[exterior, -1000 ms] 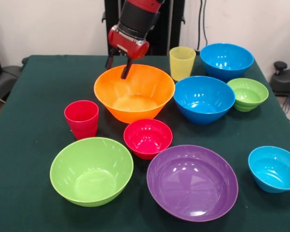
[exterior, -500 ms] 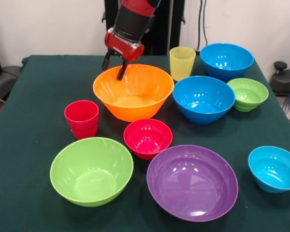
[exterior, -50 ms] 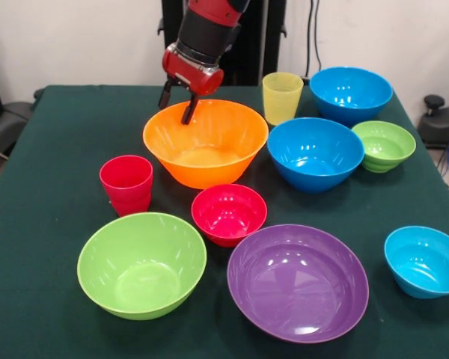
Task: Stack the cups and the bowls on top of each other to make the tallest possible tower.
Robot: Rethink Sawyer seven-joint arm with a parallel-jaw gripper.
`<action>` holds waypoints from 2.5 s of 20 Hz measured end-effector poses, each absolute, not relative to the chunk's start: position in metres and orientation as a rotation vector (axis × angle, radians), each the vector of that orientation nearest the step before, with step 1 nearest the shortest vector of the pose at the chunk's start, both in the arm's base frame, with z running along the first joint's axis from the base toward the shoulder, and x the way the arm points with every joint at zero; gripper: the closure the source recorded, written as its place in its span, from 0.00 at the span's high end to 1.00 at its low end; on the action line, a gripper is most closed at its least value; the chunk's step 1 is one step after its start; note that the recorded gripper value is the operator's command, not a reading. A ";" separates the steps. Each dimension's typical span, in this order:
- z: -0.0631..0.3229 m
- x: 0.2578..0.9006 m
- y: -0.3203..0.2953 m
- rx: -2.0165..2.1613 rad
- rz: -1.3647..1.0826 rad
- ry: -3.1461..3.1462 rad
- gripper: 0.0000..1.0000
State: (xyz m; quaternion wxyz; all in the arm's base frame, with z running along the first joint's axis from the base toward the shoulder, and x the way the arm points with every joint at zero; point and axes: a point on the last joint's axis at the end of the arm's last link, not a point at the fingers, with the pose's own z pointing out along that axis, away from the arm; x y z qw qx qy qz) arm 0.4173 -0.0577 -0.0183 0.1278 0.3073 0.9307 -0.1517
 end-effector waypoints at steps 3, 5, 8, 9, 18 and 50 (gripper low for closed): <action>-0.020 0.416 -0.057 0.897 -0.440 2.713 1.00; -0.022 0.415 -0.057 0.899 -0.439 2.717 1.00; -0.027 0.411 -0.057 0.908 -0.439 2.728 1.00; -0.028 0.410 -0.057 0.910 -0.438 2.730 1.00; -0.037 0.406 -0.057 0.937 -0.421 2.747 1.00; 0.005 0.438 -0.040 1.115 -0.270 2.839 1.00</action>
